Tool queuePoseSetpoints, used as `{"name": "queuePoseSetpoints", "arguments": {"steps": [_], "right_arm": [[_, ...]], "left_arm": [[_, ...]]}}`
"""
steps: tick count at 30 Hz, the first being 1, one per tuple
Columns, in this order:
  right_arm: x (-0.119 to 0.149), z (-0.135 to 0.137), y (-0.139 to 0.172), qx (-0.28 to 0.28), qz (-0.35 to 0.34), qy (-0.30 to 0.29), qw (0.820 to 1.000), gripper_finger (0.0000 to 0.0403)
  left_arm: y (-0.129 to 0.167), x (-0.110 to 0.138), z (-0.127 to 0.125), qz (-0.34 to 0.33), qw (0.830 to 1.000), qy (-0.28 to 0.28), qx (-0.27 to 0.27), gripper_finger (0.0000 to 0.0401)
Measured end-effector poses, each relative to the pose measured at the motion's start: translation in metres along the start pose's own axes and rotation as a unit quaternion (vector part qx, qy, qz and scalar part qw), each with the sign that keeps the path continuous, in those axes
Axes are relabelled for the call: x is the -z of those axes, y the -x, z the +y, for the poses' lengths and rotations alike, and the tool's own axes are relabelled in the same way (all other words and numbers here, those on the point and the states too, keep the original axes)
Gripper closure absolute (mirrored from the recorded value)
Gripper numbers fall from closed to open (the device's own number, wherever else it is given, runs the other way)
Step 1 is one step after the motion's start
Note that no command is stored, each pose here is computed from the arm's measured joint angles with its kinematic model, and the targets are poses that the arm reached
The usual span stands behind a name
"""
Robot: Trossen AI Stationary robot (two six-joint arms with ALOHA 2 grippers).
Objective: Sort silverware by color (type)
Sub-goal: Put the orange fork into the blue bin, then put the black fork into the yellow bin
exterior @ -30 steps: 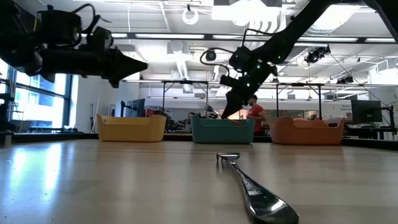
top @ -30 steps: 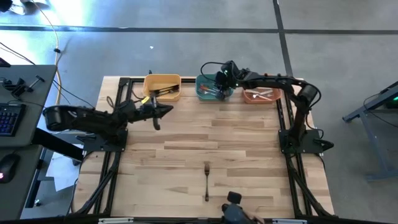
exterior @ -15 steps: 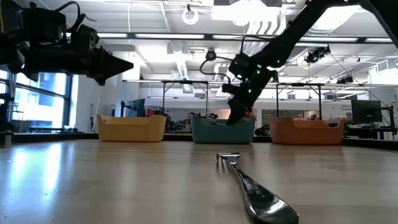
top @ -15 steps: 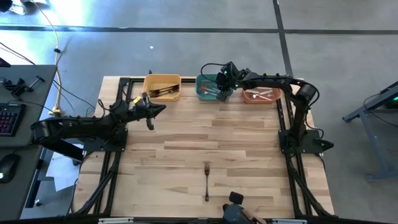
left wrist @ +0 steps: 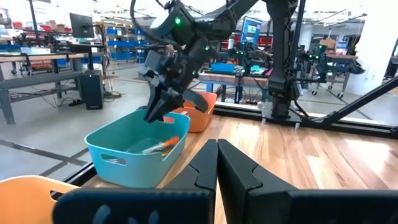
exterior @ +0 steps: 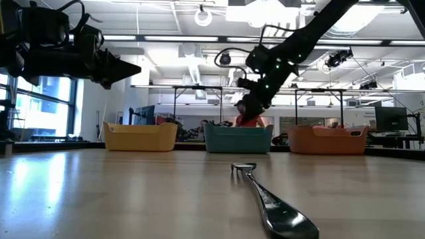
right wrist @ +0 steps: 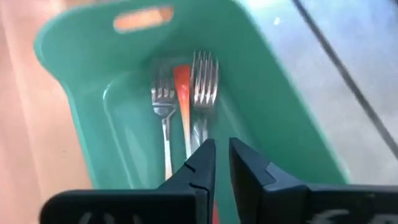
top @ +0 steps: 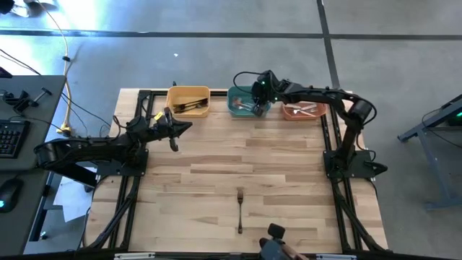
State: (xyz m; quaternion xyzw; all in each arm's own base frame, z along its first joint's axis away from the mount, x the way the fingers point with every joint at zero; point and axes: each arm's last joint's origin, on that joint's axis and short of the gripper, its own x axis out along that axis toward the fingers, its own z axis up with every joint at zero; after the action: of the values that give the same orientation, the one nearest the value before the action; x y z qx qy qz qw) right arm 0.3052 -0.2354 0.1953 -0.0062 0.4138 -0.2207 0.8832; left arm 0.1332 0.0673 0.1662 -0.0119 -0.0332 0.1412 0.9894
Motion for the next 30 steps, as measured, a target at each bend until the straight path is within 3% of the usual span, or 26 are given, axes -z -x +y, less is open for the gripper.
{"name": "queuePoseSetpoints", "arguments": {"steps": [7, 10, 16, 18, 22, 30], "right_arm": [[0.008, 0.000, -0.013, -0.004, 0.019, -0.028, 0.999, 0.0363], [0.008, 0.000, -0.013, -0.003, 0.019, -0.048, 0.999, 0.0340], [-0.002, 0.016, 0.013, -0.021, 0.027, -0.074, 0.997, 0.0289], [-0.003, 0.029, 0.021, -0.034, 0.031, -0.091, 0.995, 0.0306], [0.003, 0.070, 0.032, -0.061, 0.014, -0.104, 0.993, 0.0386], [0.041, 0.172, 0.064, -0.174, -0.028, -0.206, 0.963, 0.0400]], "left_arm": [[0.000, 0.000, 0.000, -0.002, 1.000, -0.004, 0.000, 0.0401], [0.000, 0.000, 0.000, -0.002, 1.000, -0.004, 0.000, 0.0401], [0.000, 0.000, 0.000, -0.002, 1.000, -0.014, -0.001, 0.0401], [0.000, 0.000, 0.000, -0.002, 1.000, -0.014, -0.001, 0.0401], [0.000, -0.001, 0.000, -0.003, 1.000, -0.020, -0.003, 0.0401], [0.000, -0.001, 0.000, -0.003, 1.000, -0.022, -0.003, 0.0401]]}}
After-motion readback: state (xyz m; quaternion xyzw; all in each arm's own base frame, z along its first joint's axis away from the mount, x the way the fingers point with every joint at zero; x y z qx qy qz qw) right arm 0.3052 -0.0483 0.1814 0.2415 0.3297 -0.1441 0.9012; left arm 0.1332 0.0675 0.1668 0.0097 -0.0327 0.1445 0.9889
